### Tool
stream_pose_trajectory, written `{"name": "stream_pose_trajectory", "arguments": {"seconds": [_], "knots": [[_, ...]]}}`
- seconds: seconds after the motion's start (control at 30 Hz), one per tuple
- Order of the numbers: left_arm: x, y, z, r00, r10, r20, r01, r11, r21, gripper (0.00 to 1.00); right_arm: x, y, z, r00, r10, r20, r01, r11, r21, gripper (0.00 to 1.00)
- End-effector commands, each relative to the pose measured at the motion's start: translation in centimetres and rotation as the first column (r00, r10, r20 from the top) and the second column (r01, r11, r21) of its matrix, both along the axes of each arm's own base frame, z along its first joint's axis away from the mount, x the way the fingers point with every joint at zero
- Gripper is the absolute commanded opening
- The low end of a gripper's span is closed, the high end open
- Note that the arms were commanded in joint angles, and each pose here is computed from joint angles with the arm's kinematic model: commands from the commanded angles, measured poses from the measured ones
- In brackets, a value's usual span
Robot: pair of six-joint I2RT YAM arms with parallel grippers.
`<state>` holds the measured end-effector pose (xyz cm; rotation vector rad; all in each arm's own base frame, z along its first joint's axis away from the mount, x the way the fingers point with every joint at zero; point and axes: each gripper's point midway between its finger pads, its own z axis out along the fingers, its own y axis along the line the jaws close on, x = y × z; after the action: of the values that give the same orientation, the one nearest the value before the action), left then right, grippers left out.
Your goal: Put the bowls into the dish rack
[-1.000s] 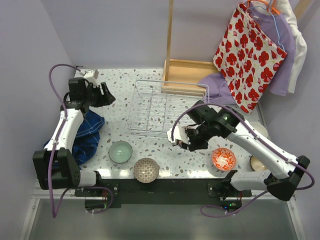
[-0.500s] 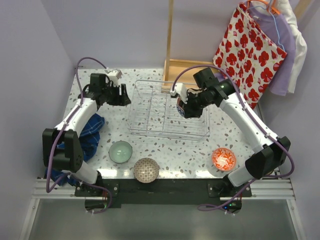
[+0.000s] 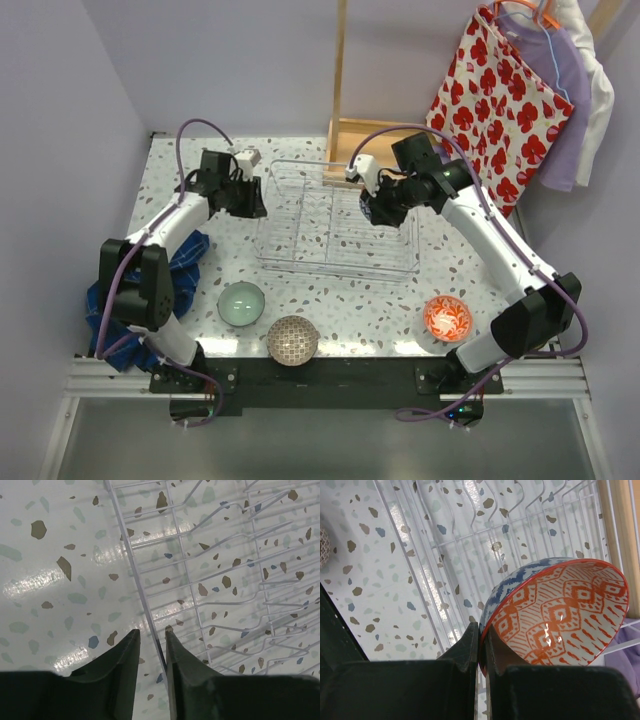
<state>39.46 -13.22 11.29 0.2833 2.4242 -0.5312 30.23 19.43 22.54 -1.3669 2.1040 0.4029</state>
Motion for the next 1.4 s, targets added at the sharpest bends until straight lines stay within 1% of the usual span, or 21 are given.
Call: {"name": "stream_pose_trajectory", "arguments": {"seconds": [0.0,0.03,0.07,0.17,0.23,0.33,0.4,0.43,0.47,0.63,0.67,0.83,0.9,0.97,1.03,1.1,1.2,1.23,1.3,1.33,1.37], "knots": [[1.4,0.1,1.8,0.999,0.006,0.052,-0.007,1.000,0.012,0.25,1.4,0.0,2.8,0.992,-0.040,0.116,0.035,0.998,0.047,0.00],[1.6,0.3,1.9,0.998,0.012,0.054,-0.013,1.000,0.021,0.20,1.5,0.0,2.8,0.992,-0.041,0.118,0.036,0.998,0.047,0.00],[1.9,0.7,2.0,0.998,0.023,0.062,-0.025,0.999,0.039,0.14,1.5,0.0,2.7,0.992,-0.043,0.116,0.038,0.998,0.045,0.00],[2.7,1.5,3.0,0.995,0.043,0.095,-0.051,0.996,0.080,0.03,1.6,-0.1,2.7,0.992,-0.045,0.119,0.040,0.998,0.046,0.00],[3.3,2.2,3.4,0.991,0.066,0.114,-0.078,0.992,0.102,0.00,1.7,-0.1,2.8,0.991,-0.050,0.123,0.045,0.998,0.044,0.00],[4.1,3.0,3.5,0.991,0.077,0.106,-0.091,0.988,0.128,0.00,1.7,-0.2,2.8,0.991,-0.052,0.126,0.047,0.998,0.043,0.00],[4.4,3.6,2.1,0.995,0.084,0.048,-0.090,0.985,0.146,0.00,1.6,-0.3,2.8,0.990,-0.053,0.127,0.048,0.998,0.040,0.00],[5.2,3.7,2.8,0.995,0.081,0.059,-0.089,0.986,0.143,0.00,1.6,-0.4,2.8,0.990,-0.056,0.129,0.051,0.998,0.039,0.00],[5.7,4.2,2.0,0.995,0.091,0.042,-0.096,0.984,0.148,0.00,1.6,-0.4,2.7,0.990,-0.056,0.132,0.052,0.998,0.038,0.00],[9.5,5.8,3.2,0.985,0.103,0.139,-0.126,0.978,0.166,0.00,0.9,-0.4,2.4,0.992,-0.053,0.114,0.047,0.998,0.048,0.00],[10.1,6.2,2.6,0.985,0.113,0.132,-0.135,0.976,0.169,0.00,0.6,-0.3,2.4,0.994,-0.048,0.103,0.043,0.998,0.055,0.00],[11.9,8.1,2.5,0.983,-0.008,0.184,-0.043,0.962,0.271,0.00,-1.1,1.5,1.9,1.000,0.025,0.007,-0.026,0.991,0.131,0.00],[12.0,8.3,2.1,0.980,-0.066,0.187,0.008,0.955,0.295,0.00,-0.9,2.1,1.5,0.999,0.040,-0.010,-0.038,0.988,0.146,0.00],[12.2,9.0,1.9,0.970,-0.137,0.200,0.058,0.932,0.358,0.00,-0.6,2.5,1.7,0.999,0.045,-0.014,-0.042,0.986,0.160,0.00],[12.8,9.6,2.1,0.958,-0.178,0.223,0.075,0.910,0.408,0.00,-0.3,3.1,1.5,0.998,0.050,-0.033,-0.043,0.983,0.177,0.00],[13.4,10.2,1.9,0.955,-0.188,0.231,0.076,0.903,0.422,0.00,0.0,3.7,2.0,0.997,0.066,-0.028,-0.059,0.977,0.204,0.00],[14.7,11.1,2.2,0.946,-0.222,0.238,0.093,0.885,0.457,0.00,0.3,5.6,2.2,0.990,0.109,-0.089,-0.081,0.958,0.274,0.00],[14.8,11.2,2.0,0.935,-0.266,0.235,0.128,0.870,0.476,0.00,0.5,6.3,1.5,0.984,0.118,-0.134,-0.075,0.954,0.289,0.00],[14.7,11.4,1.2,0.920,-0.323,0.223,0.175,0.846,0.503,0.00,0.4,8.1,2.0,0.970,0.180,-0.162,-0.114,0.929,0.353,0.00],[14.7,11.4,1.0,0.894,-0.390,0.220,0.221,0.811,0.541,0.00,0.7,8.8,1.0,0.960,0.183,-0.210,-0.097,0.927,0.363,0.00],[15.0,11.5,1.2,0.878,-0.417,0.237,0.224,0.794,0.566,0.00,0.8,9.8,1.5,0.956,0.207,-0.206,-0.114,0.913,0.391,0.00]]}}
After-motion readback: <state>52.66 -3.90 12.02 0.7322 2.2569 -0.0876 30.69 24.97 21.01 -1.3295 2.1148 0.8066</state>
